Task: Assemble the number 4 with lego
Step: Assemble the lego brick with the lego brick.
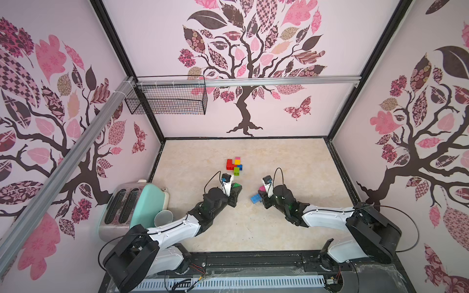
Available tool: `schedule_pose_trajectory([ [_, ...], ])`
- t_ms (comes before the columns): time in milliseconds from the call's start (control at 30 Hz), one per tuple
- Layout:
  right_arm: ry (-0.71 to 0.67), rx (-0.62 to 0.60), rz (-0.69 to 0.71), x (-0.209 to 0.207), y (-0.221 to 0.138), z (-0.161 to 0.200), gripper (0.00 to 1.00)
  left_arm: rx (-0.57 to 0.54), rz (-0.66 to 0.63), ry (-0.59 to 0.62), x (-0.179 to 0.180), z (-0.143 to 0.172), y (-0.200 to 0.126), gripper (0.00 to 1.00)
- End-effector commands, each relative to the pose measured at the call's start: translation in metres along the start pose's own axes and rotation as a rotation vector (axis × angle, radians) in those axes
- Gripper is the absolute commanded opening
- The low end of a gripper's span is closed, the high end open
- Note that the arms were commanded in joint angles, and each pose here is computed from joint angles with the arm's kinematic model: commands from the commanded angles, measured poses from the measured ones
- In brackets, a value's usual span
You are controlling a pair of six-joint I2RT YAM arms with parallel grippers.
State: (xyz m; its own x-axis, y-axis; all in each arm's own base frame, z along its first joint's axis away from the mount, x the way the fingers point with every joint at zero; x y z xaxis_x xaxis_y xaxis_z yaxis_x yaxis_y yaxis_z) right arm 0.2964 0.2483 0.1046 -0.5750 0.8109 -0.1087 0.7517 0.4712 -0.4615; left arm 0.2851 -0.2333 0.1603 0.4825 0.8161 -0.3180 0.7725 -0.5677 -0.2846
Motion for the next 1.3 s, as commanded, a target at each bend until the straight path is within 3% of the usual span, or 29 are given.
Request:
schedule_pose_trajectory([
  [0, -0.031, 0.122, -0.025, 0.006, 0.004, 0.031, 0.00, -0.047, 0.073, 0.028, -0.017, -0.020, 0.003, 0.00],
  [200, -0.053, 0.206, -0.018, 0.004, -0.002, 0.056, 0.00, -0.051, 0.094, 0.055, -0.021, -0.021, 0.005, 0.00],
  [433, -0.064, 0.216, -0.028, 0.006, -0.003, 0.061, 0.00, -0.101, 0.042, -0.055, -0.012, -0.030, 0.000, 0.00],
  [667, -0.075, 0.207, -0.041, 0.007, -0.005, 0.057, 0.00, 0.050, 0.134, 0.039, -0.034, -0.015, 0.017, 0.00],
  [1067, -0.084, 0.226, -0.058, 0.010, -0.003, 0.066, 0.00, 0.067, 0.300, 0.235, -0.066, 0.010, 0.041, 0.00],
  [1267, -0.091, 0.224, -0.057, 0.010, -0.003, 0.067, 0.00, 0.058, 0.293, 0.228, -0.062, 0.017, 0.050, 0.00],
])
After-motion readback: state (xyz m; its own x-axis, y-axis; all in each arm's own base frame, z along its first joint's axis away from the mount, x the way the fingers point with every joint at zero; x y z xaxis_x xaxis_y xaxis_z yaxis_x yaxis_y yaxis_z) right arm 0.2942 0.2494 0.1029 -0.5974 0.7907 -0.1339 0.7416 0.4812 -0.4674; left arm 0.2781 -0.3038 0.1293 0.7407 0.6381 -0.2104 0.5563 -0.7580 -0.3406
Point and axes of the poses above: each gripper's point midway between its finger pads, its own y axis out along the fingers, its own x axis along the line the jaws close on, z = x × y, the point moved 1 cm from there along -y, back along the fingers, and after that the axes turned 8 degrees about -y, right-handed, at the moved point
